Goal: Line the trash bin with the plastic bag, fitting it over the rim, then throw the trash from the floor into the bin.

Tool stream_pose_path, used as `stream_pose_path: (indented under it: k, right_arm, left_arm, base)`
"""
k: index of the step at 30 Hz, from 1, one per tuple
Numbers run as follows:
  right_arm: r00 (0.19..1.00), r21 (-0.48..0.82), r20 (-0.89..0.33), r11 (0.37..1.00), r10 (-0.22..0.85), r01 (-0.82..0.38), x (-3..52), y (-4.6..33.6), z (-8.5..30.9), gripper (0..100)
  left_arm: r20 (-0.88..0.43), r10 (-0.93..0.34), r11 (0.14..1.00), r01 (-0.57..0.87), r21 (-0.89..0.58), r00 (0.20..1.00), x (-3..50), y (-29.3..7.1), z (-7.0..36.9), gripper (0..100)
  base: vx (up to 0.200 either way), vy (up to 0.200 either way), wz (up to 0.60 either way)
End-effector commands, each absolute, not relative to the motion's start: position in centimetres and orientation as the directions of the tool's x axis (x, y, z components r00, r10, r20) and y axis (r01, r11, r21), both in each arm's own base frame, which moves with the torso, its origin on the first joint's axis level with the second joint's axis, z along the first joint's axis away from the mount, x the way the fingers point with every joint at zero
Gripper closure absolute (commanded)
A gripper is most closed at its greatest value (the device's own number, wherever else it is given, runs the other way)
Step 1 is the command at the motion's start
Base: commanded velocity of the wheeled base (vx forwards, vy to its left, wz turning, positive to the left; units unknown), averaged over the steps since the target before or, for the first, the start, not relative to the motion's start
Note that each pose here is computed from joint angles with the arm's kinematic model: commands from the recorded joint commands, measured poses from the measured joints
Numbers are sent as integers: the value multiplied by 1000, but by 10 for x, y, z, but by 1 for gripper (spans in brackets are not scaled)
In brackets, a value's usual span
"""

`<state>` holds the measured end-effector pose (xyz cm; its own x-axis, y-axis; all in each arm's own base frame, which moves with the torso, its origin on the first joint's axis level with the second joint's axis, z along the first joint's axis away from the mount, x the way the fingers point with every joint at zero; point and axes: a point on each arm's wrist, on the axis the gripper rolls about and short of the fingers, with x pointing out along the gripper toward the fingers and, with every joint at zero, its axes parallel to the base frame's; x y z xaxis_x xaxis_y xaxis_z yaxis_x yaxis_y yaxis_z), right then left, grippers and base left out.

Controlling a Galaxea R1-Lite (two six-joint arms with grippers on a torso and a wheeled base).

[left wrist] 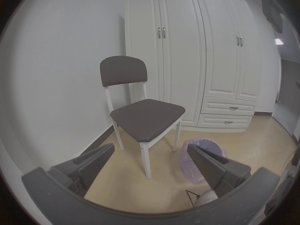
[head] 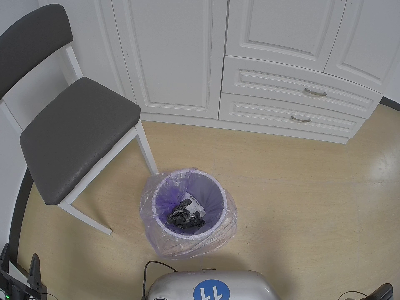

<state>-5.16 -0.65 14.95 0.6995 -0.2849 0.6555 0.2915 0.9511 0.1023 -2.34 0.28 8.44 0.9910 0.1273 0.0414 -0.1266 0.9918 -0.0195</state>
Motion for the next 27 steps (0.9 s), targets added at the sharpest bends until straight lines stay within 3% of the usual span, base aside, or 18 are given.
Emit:
stream_pose_path:
  k: [1,7,12,17,22,27]
  right_arm:
    - [736,83,615,952,-282,295,-47,-6,141,0]
    - [818,36,507,955,-271,295,-39,-6,129,0]
    - [897,-25,370,963,-240,268,-31,-5,114,0]
    - [953,-74,222,971,-204,225,-26,-5,99,0]
    - [983,-109,91,979,-162,171,-24,-4,85,0]
    - [993,-111,69,988,-101,108,-23,-2,83,0]
  left_arm:
    - [38,125,991,-123,-60,991,-23,3,80,0]
    - [35,115,988,-111,-105,993,-23,3,80,0]
    - [-12,3,1000,-3,-9,1000,-23,0,74,0]
    - [-2,0,1000,0,3,1000,-23,0,76,0]
    - [-2,0,1000,0,0,1000,-23,0,76,0]
    - [-2,2,1000,-2,0,1000,-23,0,76,0]
  base:
    - [0,0,0]
    - [0,0,0]
    - [0,0,0]
    - [0,0,0]
    - [0,0,0]
    - [0,0,0]
